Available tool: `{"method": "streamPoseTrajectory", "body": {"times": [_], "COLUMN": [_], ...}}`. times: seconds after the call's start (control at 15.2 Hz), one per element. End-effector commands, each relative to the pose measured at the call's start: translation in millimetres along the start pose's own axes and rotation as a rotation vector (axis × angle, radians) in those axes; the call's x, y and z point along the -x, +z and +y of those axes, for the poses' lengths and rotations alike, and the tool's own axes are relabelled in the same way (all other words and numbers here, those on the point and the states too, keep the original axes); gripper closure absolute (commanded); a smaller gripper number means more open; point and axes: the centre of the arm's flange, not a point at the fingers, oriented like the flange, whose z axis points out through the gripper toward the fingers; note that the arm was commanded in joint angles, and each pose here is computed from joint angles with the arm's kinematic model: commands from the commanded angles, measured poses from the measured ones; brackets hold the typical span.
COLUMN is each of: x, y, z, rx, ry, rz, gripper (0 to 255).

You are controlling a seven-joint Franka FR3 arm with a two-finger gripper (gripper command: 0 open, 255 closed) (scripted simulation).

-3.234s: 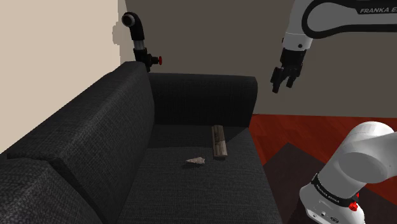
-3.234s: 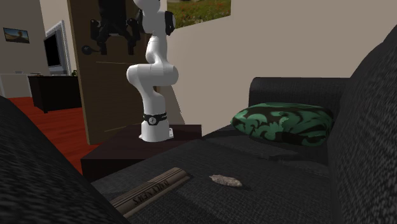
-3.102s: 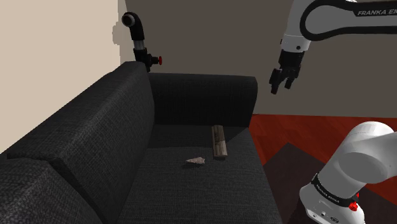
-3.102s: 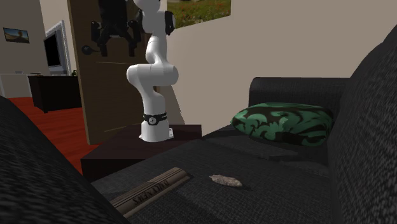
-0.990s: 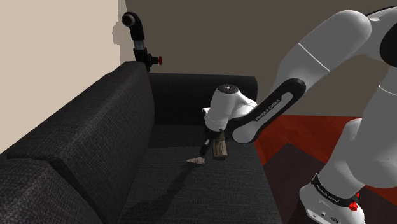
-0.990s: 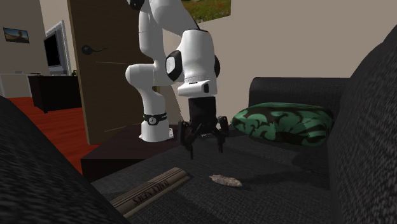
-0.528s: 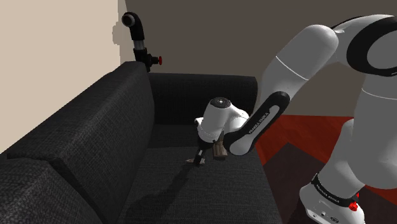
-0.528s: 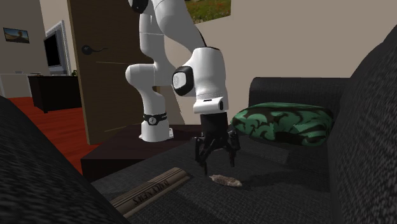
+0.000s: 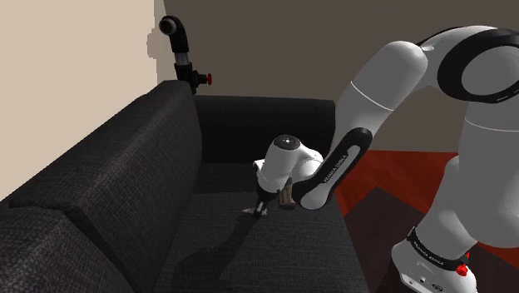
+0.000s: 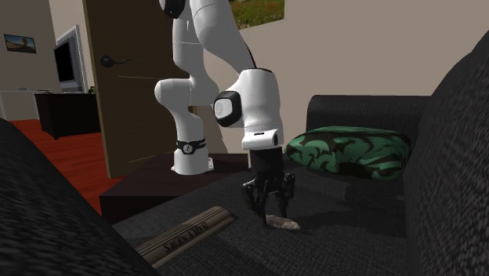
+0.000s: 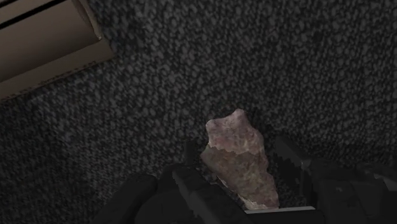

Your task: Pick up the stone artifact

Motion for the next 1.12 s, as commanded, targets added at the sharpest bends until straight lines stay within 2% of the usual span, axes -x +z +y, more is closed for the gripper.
{"method": "streamPoseTrajectory", "body": {"times": [0.0, 0.33, 1.06], "x": [2, 5, -9], "y": [6, 9, -47], "z": [5, 3, 6], "rx": [0.003, 0.004, 0.003], "ry": [0.011, 0.011, 0.011], "rz": [-0.011, -0.010, -0.011], "gripper": [255, 255, 255]}}
